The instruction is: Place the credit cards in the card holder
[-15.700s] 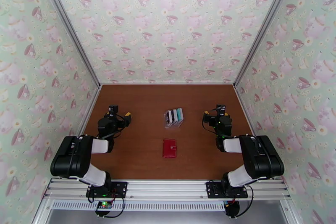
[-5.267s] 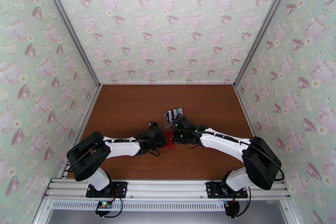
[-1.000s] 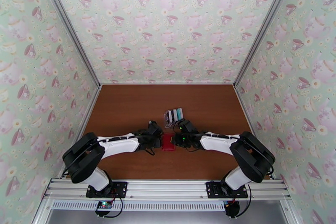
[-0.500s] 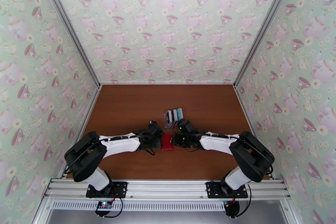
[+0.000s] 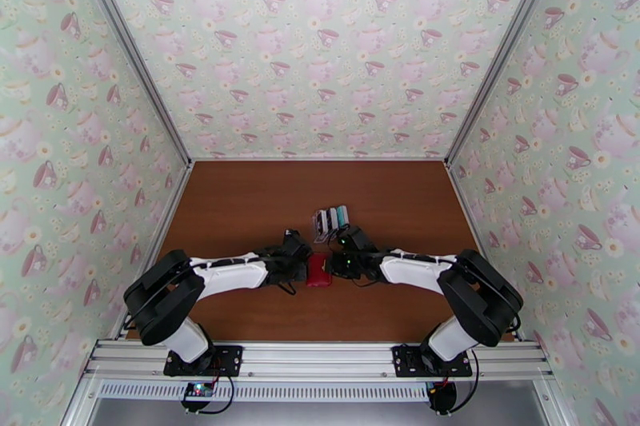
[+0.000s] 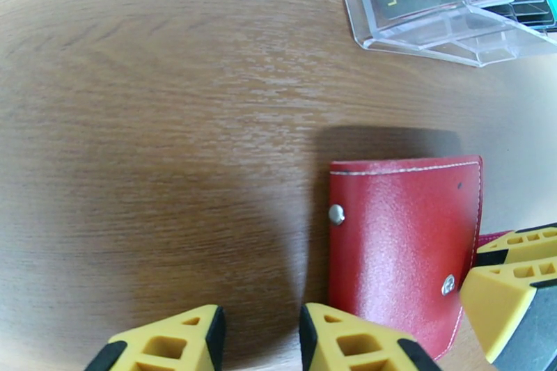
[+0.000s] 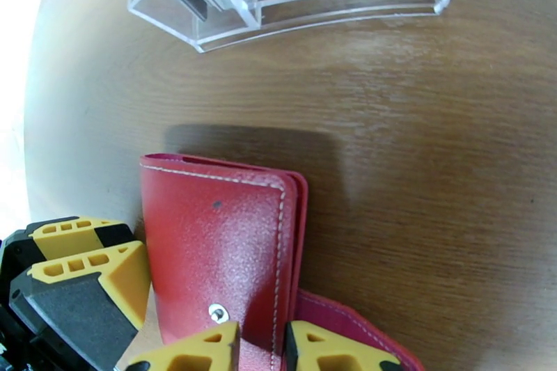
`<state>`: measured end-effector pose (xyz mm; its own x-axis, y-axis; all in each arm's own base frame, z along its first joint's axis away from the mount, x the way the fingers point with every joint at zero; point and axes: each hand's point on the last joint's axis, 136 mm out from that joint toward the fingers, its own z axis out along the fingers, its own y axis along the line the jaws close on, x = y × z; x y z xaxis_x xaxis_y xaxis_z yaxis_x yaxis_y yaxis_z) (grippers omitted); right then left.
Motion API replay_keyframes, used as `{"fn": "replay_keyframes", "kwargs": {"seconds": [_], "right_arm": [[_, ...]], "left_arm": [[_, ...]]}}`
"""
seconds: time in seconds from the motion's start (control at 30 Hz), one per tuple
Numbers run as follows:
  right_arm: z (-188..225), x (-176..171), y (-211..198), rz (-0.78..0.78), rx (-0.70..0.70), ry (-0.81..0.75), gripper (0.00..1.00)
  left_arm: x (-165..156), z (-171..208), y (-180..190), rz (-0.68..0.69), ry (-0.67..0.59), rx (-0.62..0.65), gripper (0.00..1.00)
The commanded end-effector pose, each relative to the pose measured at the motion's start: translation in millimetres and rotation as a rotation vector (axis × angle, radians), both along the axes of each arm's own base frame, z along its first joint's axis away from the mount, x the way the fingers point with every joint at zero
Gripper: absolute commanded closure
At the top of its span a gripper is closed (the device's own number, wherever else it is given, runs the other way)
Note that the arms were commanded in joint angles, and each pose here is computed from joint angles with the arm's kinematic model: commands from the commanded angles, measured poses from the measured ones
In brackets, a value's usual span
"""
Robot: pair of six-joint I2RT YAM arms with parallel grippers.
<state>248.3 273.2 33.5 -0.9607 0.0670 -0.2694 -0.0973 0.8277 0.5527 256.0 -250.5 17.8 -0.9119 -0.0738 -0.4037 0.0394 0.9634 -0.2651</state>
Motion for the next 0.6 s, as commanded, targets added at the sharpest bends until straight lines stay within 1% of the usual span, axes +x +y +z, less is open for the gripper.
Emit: {"fn": "replay_keyframes", "kwargs": {"seconds": [0.0, 0.27, 0.57], "right_arm": [[22, 4, 10, 0.019, 0.051, -0.024, 0.75], [39, 4, 16, 0.021, 0.107, -0.031, 0.75], [55, 6, 28, 0.034, 0.176, -0.034, 0.72]], "left_arm": [[-12, -21, 5, -0.012, 0.067, 0.045, 0.63], [-10, -22, 4, -0.013, 0.071, 0.051, 0.63], [-6, -25, 7, -0.010, 0.083, 0.047, 0.63]]}}
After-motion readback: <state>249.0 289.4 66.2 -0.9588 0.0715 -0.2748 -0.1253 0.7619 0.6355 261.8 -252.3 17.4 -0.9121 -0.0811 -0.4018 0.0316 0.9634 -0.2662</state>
